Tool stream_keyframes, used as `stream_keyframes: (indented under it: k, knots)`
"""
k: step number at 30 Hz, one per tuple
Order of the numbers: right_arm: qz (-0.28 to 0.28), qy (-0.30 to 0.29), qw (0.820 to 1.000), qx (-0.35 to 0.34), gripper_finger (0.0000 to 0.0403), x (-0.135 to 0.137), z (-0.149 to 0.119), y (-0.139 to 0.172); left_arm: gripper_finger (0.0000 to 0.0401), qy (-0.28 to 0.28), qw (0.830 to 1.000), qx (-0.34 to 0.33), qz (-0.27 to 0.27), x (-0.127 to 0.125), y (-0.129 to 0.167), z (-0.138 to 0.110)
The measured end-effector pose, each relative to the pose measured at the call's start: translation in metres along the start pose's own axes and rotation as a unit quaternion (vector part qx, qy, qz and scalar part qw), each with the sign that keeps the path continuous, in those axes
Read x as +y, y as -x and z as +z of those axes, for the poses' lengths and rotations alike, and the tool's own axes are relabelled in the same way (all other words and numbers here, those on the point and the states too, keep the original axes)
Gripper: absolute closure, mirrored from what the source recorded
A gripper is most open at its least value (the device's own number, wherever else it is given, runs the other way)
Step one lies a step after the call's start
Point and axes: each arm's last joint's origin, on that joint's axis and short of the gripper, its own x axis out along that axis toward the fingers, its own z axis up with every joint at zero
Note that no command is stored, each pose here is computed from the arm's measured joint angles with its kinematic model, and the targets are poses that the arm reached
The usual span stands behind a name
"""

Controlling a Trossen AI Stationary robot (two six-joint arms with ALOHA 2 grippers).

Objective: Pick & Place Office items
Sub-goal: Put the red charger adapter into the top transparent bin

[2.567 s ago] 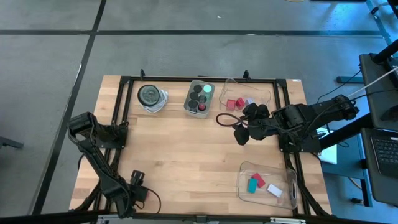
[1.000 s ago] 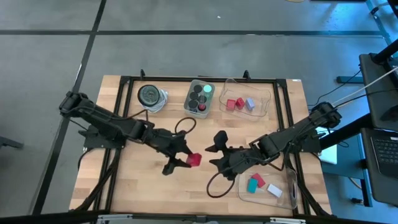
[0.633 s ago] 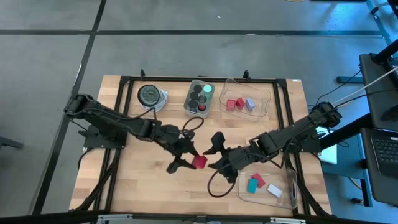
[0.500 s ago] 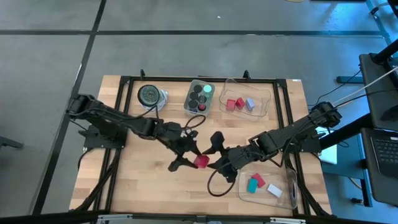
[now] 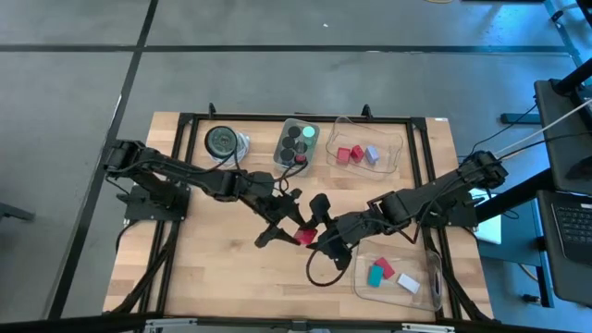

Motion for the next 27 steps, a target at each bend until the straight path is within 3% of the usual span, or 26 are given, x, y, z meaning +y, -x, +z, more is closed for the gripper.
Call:
stream_keyframes:
  k: [13, 20, 27]
  knots:
    - [0.019, 0.02, 1.0, -0.012, 0.0252, -0.0007, 0.0003, -0.0004, 0.0196, -0.003, 1.0, 0.003, -0.023, -0.0014, -0.0002, -0.0006]
    - [0.019, 0.046, 0.999, -0.014, 0.026, -0.0013, 0.0004, -0.0006, 0.0195, -0.01, 1.0, 0.002, -0.023, -0.0014, -0.0002, -0.0005]
    - [0.017, 0.031, 0.999, -0.014, 0.0269, -0.0016, 0.0004, -0.0005, 0.0129, -0.021, 1.0, -0.006, -0.015, -0.0012, 0.0002, 0.0014]
